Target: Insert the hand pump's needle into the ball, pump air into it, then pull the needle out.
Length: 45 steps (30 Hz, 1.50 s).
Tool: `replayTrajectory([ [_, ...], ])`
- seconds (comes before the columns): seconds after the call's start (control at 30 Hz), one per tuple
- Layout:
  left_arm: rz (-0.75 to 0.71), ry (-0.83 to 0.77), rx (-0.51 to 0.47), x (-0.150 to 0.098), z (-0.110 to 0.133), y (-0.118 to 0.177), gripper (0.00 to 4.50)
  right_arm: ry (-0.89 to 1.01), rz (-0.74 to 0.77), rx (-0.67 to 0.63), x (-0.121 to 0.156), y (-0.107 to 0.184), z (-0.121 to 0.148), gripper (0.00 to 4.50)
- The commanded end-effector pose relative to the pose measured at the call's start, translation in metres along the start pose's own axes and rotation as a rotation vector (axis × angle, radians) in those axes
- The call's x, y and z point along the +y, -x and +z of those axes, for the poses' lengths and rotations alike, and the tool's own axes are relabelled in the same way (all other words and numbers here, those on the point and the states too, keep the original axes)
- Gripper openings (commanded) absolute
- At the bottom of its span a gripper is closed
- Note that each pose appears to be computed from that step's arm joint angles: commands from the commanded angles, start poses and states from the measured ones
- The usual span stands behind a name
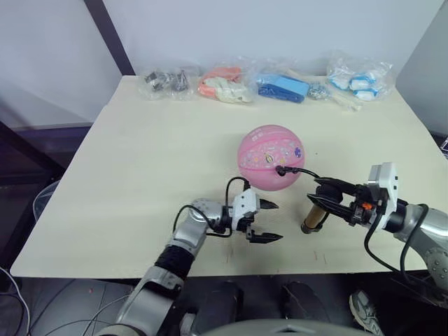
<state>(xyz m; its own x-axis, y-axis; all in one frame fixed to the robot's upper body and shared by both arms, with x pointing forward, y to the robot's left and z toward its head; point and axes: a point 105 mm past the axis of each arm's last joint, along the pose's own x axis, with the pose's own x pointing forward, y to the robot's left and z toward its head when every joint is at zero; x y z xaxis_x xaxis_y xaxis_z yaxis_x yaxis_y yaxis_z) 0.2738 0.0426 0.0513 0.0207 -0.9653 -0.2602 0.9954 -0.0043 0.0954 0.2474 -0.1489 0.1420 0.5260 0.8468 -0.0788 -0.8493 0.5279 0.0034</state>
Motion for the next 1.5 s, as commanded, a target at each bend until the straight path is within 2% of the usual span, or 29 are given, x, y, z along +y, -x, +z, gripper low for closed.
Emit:
replayTrajectory([
  [0.03,0.002,-0.046,-0.054,-0.002,0.028,0.029,4.45,-0.115,-0.083,0.145,-0.013,0.014,-0.042,1.74],
  [0.3,0.037,-0.063,-0.083,-0.006,0.059,0.085,4.45,-0.092,-0.092,0.143,-0.017,0.022,-0.035,1.74],
  [0.6,0.053,-0.089,-0.075,-0.004,0.073,0.117,4.45,-0.075,-0.106,0.135,-0.026,0.031,-0.029,1.74],
  [0.97,0.073,-0.090,-0.148,0.004,0.083,0.128,4.45,-0.044,-0.101,0.129,-0.034,0.039,-0.021,1.74],
  [1.5,0.037,-0.128,-0.165,0.001,0.092,0.125,4.45,0.197,-0.072,0.220,-0.048,0.063,0.041,1.74],
])
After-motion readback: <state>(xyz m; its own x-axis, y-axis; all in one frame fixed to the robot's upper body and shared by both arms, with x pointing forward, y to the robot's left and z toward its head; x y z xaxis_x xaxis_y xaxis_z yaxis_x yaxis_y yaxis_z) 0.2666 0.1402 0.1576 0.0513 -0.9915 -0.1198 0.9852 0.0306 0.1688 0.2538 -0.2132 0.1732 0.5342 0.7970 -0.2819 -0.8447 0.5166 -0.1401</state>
